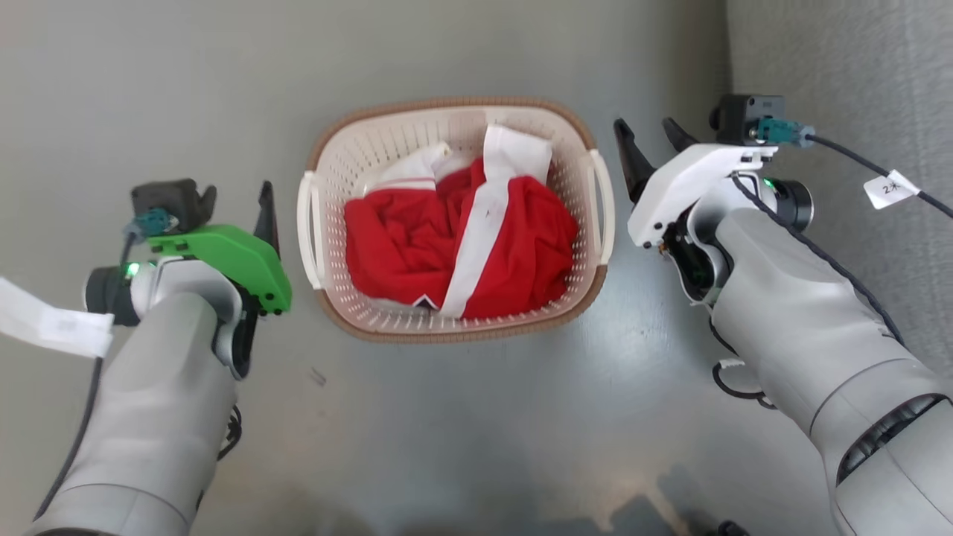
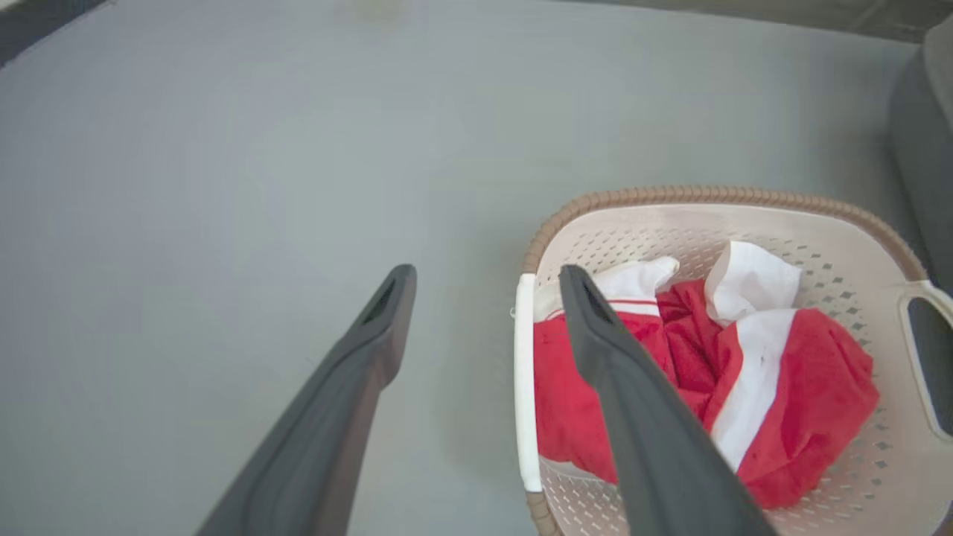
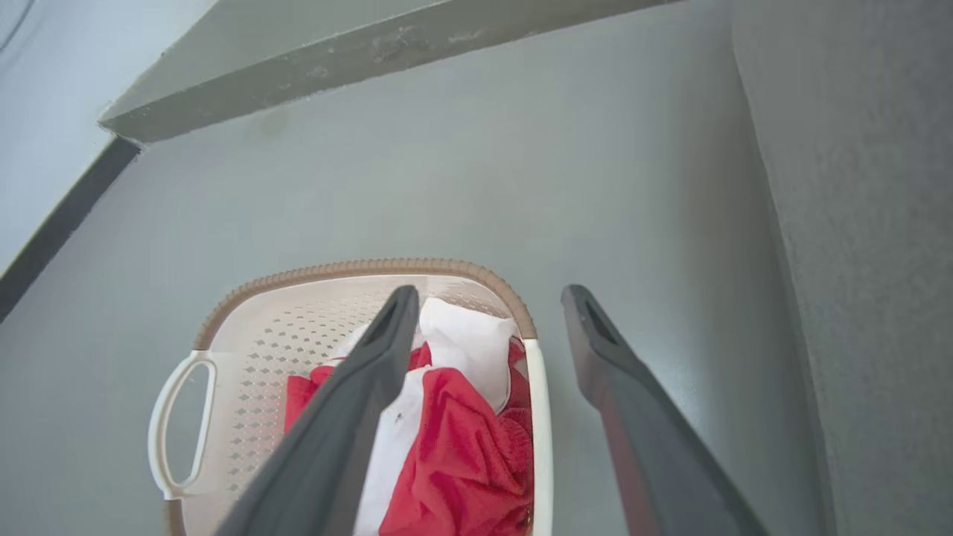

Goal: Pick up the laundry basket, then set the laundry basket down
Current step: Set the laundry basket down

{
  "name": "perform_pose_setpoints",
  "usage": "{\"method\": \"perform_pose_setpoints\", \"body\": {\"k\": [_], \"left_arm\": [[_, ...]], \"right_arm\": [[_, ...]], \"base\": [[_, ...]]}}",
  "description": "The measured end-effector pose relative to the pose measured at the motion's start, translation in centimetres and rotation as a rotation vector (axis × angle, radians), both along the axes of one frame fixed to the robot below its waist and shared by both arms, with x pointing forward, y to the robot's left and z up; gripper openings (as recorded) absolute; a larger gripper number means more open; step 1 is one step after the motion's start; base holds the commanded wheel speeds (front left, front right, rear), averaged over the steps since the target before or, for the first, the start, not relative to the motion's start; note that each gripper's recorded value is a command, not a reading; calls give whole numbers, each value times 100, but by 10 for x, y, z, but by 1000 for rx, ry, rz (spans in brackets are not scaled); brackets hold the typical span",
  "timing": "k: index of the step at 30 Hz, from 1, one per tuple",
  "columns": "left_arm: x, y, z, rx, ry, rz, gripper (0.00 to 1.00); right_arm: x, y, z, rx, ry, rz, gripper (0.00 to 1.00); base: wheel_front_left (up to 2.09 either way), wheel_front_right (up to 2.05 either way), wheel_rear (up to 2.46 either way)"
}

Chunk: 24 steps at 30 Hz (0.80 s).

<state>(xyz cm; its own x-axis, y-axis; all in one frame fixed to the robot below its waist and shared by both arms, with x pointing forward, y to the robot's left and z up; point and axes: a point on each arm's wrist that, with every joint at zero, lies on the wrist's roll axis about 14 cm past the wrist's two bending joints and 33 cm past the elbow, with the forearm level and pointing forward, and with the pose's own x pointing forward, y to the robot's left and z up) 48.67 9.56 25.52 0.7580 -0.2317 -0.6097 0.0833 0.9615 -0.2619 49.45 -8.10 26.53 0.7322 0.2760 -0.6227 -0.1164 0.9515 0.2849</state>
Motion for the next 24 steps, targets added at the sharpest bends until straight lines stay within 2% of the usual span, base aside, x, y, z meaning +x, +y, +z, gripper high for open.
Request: {"method": "perform_pose_setpoints", "body": {"k": [4, 24], "left_arm": [[9, 0, 28, -27, -78, 18, 100], [-31, -3, 110, -78, -271, 38, 100]], "right_arm": [[6, 3, 26, 17, -63, -4, 100], [-24, 2, 115, 63, -273, -27, 100]], "base": [[0, 0, 0], [0, 0, 0]]}}
